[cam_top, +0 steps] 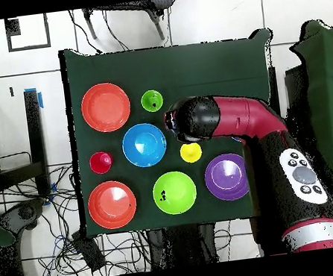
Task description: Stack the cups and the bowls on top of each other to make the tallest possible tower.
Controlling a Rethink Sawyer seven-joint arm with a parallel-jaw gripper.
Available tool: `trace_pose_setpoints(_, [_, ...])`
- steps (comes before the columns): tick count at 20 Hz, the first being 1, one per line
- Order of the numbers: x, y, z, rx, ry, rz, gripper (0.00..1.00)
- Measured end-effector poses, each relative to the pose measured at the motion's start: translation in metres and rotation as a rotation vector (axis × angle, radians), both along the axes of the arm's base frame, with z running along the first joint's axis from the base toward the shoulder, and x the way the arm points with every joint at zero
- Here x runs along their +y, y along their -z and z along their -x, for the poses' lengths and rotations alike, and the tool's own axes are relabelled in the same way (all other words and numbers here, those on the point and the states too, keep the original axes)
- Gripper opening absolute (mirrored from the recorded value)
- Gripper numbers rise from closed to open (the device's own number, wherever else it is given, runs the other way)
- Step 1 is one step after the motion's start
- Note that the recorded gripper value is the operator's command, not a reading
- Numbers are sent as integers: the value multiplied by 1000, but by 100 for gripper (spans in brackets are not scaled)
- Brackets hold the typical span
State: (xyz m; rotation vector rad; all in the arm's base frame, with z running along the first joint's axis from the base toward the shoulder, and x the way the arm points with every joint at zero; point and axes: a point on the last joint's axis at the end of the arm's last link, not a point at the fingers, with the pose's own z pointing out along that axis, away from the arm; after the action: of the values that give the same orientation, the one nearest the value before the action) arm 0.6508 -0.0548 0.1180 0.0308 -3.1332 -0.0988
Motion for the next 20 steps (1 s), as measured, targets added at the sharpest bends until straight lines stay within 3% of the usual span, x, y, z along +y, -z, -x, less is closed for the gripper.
trace_pose_setpoints(7, [6, 33, 17, 44, -78, 31, 100])
trace_pose_setpoints(13, [12, 75, 39, 97, -165, 57, 100])
trace_pose_setpoints(20, [15, 95, 44, 91, -172, 31, 100])
